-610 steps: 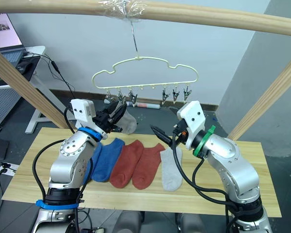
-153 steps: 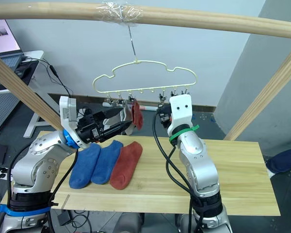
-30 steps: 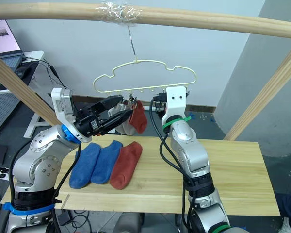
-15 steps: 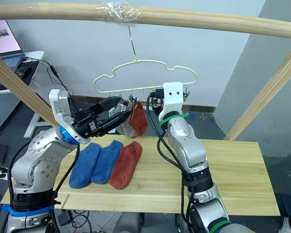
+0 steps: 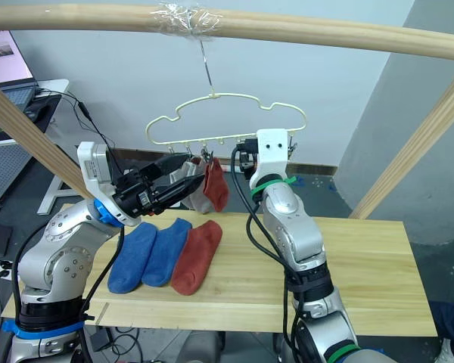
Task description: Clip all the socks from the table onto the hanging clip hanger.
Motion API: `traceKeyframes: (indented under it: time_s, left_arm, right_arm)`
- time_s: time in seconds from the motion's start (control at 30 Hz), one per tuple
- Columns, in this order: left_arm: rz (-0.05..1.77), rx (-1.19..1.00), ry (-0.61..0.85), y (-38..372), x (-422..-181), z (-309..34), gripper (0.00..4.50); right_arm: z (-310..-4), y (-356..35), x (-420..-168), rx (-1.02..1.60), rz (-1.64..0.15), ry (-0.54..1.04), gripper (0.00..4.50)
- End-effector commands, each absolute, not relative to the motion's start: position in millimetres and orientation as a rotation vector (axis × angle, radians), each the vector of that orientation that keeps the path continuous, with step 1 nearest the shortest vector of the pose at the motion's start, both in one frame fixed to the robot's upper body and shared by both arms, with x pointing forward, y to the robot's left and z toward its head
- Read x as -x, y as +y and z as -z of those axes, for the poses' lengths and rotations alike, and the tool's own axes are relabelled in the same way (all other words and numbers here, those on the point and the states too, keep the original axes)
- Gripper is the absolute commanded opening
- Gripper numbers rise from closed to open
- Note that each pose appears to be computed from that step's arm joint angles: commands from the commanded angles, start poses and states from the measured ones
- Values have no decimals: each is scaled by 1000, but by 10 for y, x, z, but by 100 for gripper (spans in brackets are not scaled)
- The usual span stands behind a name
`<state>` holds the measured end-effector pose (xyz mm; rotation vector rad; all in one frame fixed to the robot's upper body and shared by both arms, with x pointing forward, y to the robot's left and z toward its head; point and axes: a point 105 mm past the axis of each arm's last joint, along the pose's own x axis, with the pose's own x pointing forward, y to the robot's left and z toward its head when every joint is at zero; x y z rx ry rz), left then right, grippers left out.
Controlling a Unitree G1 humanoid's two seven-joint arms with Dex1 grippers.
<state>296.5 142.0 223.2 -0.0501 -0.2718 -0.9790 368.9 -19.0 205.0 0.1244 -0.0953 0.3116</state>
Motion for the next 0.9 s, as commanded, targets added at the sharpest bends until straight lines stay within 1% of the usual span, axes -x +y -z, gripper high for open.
traceKeyframes:
  time_s: [0.03, 0.23, 0.9]
  left_arm:
    - [984, 33, -316, 1440, -2919, -2323, 352]
    - [991, 31, -315, 1409, -2915, -2341, 352]
    - [990, 23, -324, 1345, -2897, -2394, 352]
  right_arm:
    - [-2159, -118, -3574, -176, -322, -122, 231]
    - [-2131, -71, -3499, -187, -337, -103, 231]
    - [-2271, 30, -3472, -192, -386, -151, 231]
